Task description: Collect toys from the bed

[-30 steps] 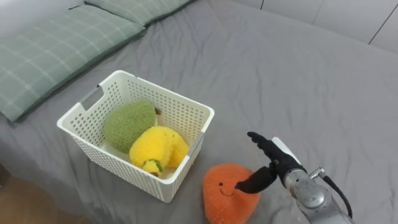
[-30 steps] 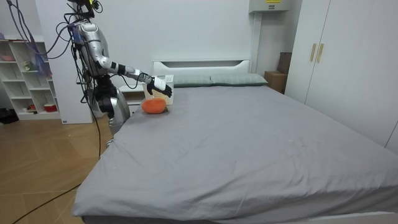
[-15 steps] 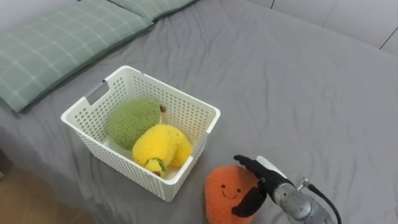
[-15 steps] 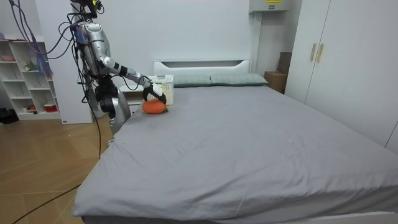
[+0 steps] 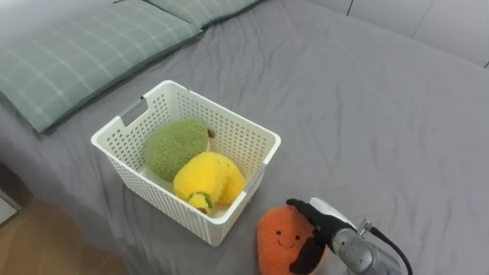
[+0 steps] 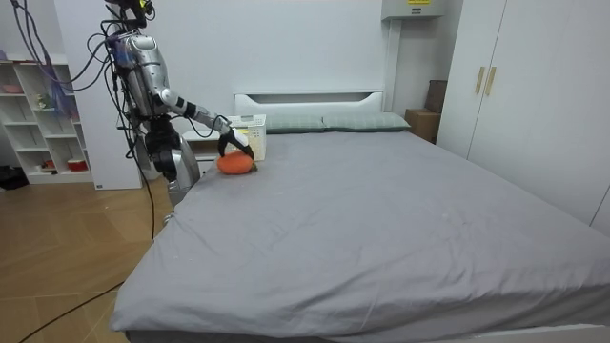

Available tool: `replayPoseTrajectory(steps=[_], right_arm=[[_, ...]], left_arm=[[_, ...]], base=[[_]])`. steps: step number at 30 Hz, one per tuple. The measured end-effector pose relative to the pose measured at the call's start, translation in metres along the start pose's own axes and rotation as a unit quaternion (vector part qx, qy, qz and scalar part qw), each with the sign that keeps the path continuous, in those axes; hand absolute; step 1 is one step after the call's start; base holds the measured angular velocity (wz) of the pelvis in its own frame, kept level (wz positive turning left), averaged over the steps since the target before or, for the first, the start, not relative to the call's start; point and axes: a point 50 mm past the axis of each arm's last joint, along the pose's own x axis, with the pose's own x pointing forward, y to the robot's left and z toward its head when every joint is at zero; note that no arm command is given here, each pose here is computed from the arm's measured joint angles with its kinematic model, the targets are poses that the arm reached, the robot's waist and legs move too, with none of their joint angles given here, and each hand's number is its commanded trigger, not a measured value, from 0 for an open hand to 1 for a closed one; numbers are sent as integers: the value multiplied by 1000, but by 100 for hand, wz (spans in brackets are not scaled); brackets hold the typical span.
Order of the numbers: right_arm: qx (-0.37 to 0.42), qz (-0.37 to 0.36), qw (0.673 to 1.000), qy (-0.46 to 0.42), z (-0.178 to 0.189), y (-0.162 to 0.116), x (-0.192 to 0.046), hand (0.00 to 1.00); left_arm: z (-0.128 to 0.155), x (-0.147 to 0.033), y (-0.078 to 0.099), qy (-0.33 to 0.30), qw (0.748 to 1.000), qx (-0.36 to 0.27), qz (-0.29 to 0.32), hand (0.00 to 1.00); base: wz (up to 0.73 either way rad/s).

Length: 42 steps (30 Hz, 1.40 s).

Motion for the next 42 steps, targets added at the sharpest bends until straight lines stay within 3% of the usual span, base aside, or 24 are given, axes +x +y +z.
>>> replayPoseTrajectory(steps=[3,4,5,6,8,17,27,36,42], right_arm=[[0,-2,1000,18,-8,5,2,0],[1,-3,1000,25,-11,7,3,16],[1,-3,1000,30,-14,8,3,51],[1,-5,999,31,-14,8,3,72],[1,-10,999,38,-18,10,3,100],[5,-47,998,34,-19,7,3,100],[8,-35,999,36,-25,15,4,100],[71,-38,996,42,-32,22,4,100],[113,-94,989,-1,-16,-8,1,100]], left_arm=[[-4,0,-4,10,1000,-2,-3,0],[-6,0,-5,14,1000,-2,-4,0],[-7,0,-6,17,1000,-3,-6,0],[-6,0,-7,16,1000,-3,-7,0],[-7,-1,-9,15,1000,-3,-9,0],[-7,-1,-7,13,1000,-4,2,0],[-10,-1,-7,15,1000,-2,2,0],[-11,-1,-8,14,1000,18,-2,0],[-14,-1,-2,17,1000,13,1,0]], base=[[5],[7],[9],[9],[7],[2],[0],[2],[0]])
